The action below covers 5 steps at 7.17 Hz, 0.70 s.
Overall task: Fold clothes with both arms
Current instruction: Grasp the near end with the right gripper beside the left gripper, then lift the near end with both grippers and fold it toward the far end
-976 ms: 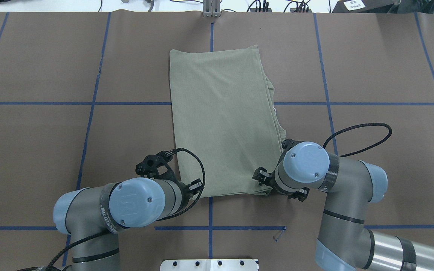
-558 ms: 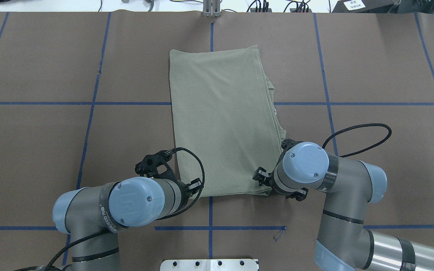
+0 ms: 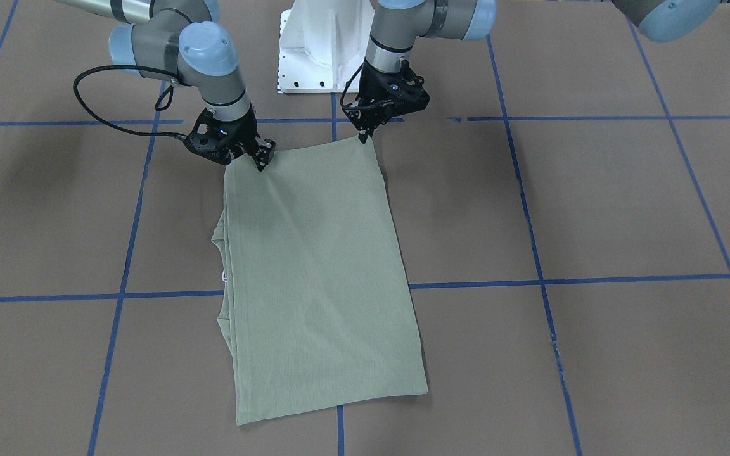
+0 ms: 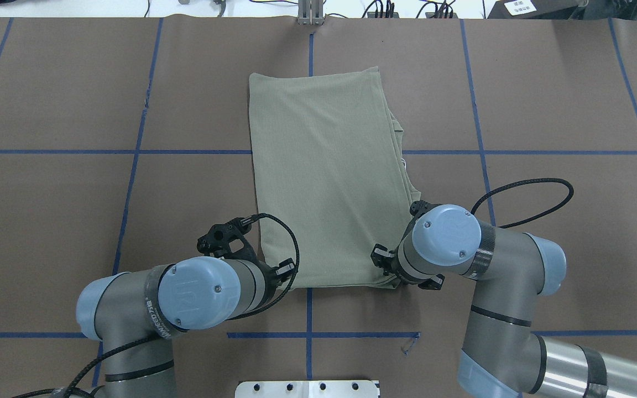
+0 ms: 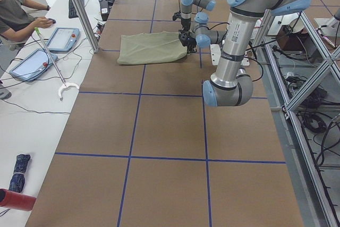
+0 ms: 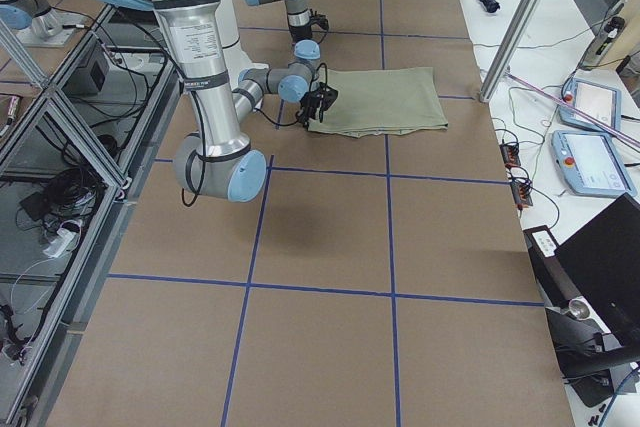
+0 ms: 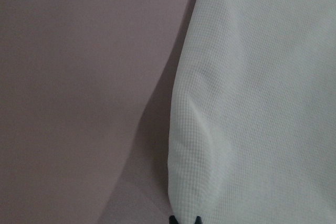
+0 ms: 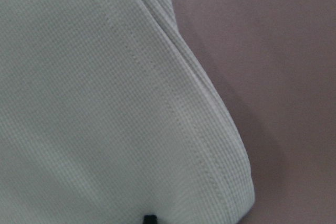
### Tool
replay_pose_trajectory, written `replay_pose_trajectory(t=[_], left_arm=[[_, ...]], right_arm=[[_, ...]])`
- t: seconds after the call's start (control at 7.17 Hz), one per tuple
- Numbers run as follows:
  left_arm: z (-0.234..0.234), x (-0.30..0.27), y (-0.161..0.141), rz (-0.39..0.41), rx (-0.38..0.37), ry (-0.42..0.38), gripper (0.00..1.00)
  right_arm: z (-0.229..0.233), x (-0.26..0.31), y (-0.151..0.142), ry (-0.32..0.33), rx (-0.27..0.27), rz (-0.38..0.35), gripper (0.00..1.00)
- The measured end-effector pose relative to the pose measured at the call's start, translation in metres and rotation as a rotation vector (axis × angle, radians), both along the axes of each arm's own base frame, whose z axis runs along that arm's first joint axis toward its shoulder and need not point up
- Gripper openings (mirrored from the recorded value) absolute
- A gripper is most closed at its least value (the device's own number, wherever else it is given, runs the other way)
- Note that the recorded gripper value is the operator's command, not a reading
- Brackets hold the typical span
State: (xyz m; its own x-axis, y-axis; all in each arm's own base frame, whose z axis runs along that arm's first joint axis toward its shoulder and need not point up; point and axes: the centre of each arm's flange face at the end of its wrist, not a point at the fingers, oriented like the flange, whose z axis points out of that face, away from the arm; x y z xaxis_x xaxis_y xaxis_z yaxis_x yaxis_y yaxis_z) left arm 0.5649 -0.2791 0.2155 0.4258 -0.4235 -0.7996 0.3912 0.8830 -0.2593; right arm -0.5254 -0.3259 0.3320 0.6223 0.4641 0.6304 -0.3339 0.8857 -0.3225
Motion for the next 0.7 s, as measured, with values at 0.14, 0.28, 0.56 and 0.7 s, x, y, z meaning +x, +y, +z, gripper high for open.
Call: replay_pose_trajectory(t=[0.14, 0.28, 0.56, 0.7], left_arm=[[0.0, 0.0, 0.0, -0.001, 0.0, 0.0, 0.0], [0.0, -0.001, -0.001, 0.0, 0.003, 0.0, 0.0], [-0.003, -0.005, -0.005, 0.007, 0.023, 0.001, 0.0], [-0.003, -0.008, -0.004, 0.012, 0.031, 0.003, 0.0]], right_arm=[[-0.004, 0.001, -0.003, -0.006, 0.003, 0.004, 0.0], [-0.009, 0.001, -0.007, -0.015, 0.006, 0.01, 0.0], [-0.023, 0.005, -0.012, -0.038, 0.013, 0.021, 0.0], [-0.032, 0.01, -0.012, -0.057, 0.016, 0.022, 0.0]])
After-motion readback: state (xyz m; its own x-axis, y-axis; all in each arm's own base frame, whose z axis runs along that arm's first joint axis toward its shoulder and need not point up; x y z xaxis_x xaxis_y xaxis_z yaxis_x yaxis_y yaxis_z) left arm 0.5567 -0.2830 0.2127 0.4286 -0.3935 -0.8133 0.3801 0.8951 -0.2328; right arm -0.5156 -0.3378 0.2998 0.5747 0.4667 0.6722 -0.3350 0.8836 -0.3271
